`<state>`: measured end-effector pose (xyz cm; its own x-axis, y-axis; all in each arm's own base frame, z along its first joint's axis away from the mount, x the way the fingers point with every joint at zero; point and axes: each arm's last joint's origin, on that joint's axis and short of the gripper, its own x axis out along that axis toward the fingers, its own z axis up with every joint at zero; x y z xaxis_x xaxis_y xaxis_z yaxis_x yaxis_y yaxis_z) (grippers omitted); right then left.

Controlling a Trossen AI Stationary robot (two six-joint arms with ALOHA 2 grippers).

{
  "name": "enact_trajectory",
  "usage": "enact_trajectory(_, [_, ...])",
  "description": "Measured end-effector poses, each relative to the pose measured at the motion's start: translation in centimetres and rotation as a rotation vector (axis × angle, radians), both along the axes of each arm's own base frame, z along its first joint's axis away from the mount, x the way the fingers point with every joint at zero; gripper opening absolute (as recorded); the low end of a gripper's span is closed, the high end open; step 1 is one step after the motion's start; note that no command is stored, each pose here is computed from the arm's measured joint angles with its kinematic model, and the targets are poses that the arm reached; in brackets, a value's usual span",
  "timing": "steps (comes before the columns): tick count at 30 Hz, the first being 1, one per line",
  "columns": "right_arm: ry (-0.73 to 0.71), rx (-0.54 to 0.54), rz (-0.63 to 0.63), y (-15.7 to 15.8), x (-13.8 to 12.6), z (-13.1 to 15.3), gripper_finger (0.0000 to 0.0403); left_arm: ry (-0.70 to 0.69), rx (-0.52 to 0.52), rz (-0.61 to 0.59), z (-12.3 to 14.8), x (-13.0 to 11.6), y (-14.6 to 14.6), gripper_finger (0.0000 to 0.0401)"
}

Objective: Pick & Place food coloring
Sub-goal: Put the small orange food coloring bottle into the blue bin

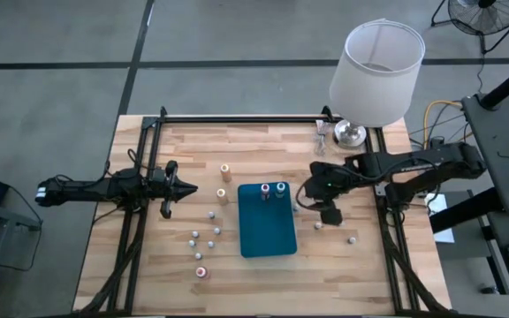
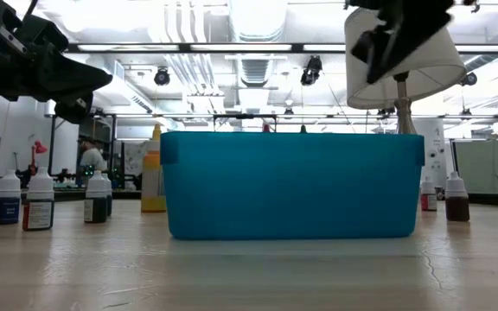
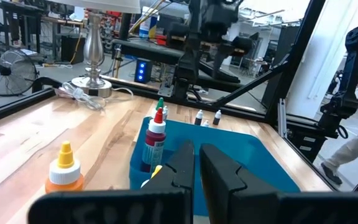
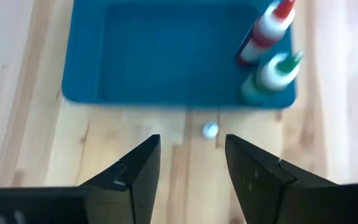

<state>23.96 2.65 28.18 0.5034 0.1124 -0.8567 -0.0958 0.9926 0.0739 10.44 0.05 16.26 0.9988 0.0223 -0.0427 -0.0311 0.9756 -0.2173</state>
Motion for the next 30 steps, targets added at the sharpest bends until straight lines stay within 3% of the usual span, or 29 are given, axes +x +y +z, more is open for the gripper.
enact_trajectory(6, [0.067,0.063,0.039,1.4,-1.7,-1.5,0.0174,-0.001,0.0,0.0,0.0,0.0,0.0,0.0])
enact_trajectory(12, [0.12,0.053,0.09,2.4,-2.4,-3.2,0.0174,-0.001,0.0,0.0,0.0,0.0,0.0,0.0])
enact_trajectory(30, [0.204,-0.016,0.216,2.9,-1.1,-7.6,0.0174,0.0,0.0,0.0,0.0,0.0,0.0,0.0])
